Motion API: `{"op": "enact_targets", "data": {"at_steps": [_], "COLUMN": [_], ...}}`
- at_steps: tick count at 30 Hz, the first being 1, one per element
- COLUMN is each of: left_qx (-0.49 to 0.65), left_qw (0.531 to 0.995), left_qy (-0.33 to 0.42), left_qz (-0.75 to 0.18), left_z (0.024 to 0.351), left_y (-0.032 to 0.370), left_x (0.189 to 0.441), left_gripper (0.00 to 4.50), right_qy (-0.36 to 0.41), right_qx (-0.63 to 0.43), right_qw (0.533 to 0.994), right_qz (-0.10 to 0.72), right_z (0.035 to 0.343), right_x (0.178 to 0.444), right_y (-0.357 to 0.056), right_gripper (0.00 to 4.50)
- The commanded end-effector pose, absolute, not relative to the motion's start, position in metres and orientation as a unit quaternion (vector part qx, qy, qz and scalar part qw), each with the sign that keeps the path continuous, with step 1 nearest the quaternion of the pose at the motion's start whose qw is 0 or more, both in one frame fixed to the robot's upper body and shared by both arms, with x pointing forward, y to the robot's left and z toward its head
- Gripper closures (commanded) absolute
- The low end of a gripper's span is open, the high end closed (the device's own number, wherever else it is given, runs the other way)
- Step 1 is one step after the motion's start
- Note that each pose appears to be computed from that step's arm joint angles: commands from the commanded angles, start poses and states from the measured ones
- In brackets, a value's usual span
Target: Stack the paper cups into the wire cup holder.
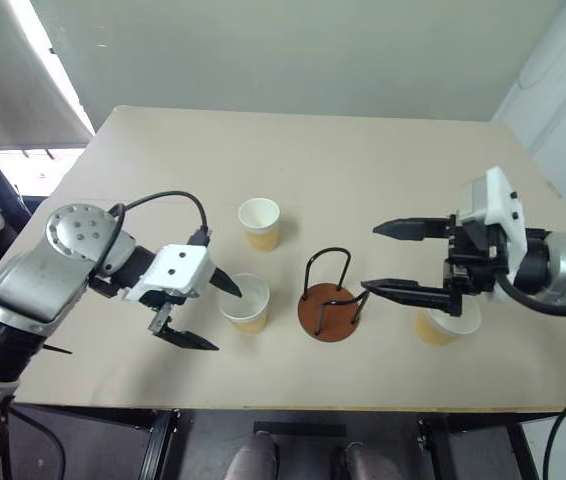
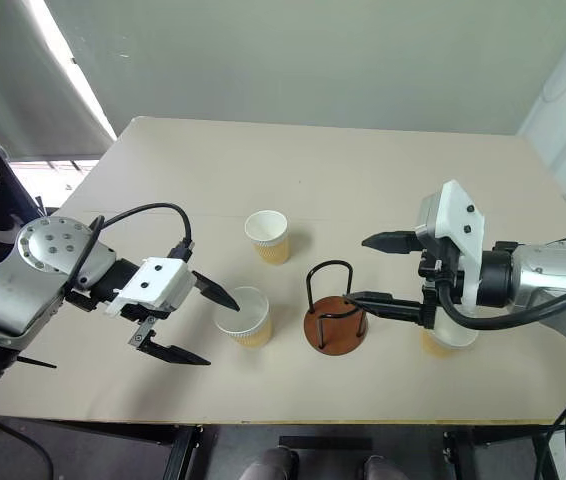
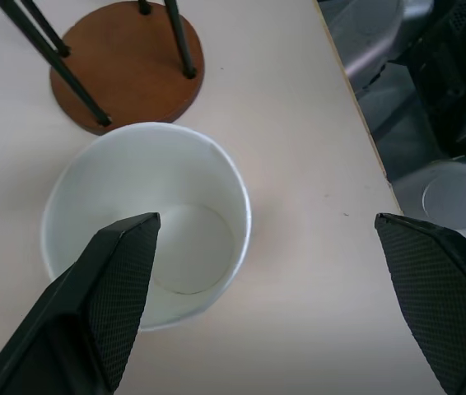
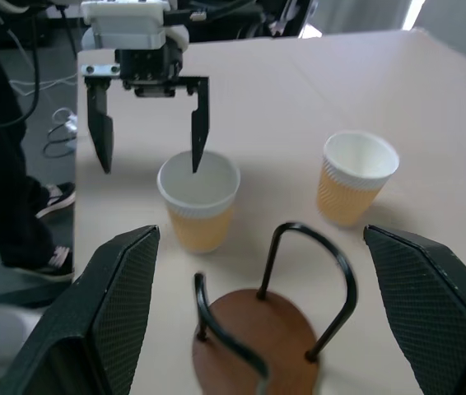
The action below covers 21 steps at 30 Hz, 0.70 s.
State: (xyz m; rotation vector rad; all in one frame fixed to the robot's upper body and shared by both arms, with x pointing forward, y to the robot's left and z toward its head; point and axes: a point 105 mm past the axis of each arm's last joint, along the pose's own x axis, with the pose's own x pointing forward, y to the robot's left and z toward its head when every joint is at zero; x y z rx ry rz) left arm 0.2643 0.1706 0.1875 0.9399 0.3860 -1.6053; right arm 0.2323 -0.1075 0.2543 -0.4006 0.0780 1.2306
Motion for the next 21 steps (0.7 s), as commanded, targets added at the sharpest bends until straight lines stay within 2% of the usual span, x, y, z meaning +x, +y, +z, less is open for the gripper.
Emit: {"op": "enact_targets", "data": {"at_steps": [1, 8, 21], "left_qx": [0.426, 0.443, 0.47], "left_qw": [0.556, 0.543, 0.526], "left_qy": [0.16, 0.157, 0.157], "left_qz": [-0.696, -0.696, -0.691], "left_z": [0.193, 0.187, 0.174], "left_y": [0.169, 0.166, 0.164], "left_x": [0.261, 0.264, 0.272], "left_gripper": [0.0, 0.0, 0.0], "right_qy": [0.019, 0.034, 0.034], "right_qx": [-0.207, -0.212, -0.21], "right_qw": [0.78, 0.767, 0.772], "right_qz": [0.59, 0.605, 0.599], "right_z": [0.263, 0.26, 0.259], "right_x": [0.219, 0.213, 0.217], "right_y": [-0.106, -0.105, -0.104], "right_gripper": [0.47, 0.47, 0.47]}}
